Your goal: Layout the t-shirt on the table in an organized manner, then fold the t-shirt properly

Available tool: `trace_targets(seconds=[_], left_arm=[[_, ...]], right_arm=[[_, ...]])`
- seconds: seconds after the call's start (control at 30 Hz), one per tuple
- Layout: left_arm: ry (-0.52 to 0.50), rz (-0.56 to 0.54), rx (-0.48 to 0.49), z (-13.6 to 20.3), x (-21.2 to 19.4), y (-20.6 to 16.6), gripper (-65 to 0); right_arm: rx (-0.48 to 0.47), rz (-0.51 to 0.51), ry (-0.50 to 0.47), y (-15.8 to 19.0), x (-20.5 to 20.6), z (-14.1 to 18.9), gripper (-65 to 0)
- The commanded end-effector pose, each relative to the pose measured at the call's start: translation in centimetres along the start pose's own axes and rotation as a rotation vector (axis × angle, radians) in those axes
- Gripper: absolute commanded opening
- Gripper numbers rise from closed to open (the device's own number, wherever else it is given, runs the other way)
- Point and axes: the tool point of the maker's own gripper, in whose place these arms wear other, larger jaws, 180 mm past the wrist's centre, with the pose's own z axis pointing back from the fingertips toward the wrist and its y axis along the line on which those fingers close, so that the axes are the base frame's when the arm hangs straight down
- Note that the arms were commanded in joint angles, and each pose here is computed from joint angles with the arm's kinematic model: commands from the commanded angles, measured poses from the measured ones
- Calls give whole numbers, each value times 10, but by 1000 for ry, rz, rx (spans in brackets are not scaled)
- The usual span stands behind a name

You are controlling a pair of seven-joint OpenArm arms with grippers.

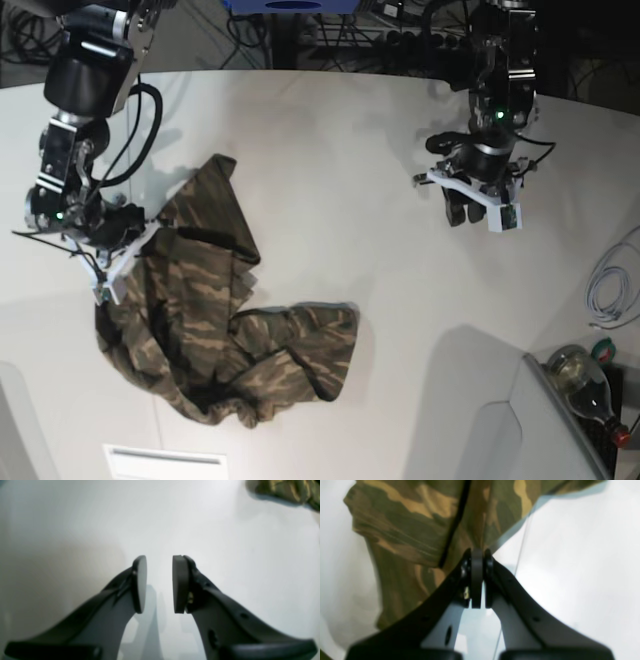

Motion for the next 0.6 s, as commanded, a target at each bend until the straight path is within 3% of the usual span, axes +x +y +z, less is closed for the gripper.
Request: trace_targets(seconds=[0.0, 0.13, 0.33, 0.57], left_arm=[[-32, 2, -2, -7, 11, -3, -489], [-15, -33, -104, -40, 19, -52, -650], [-68, -106, -296, -67, 62, -154, -650], [-55, -82, -343, -115, 96, -219, -650]], right_arm=[[-3, 19, -71, -1, 23, 11, -650], [-45, 50, -93, -8, 19, 38, -650], [-113, 102, -73, -25, 12, 61, -650], [-127, 110, -53, -30, 2, 64, -650]])
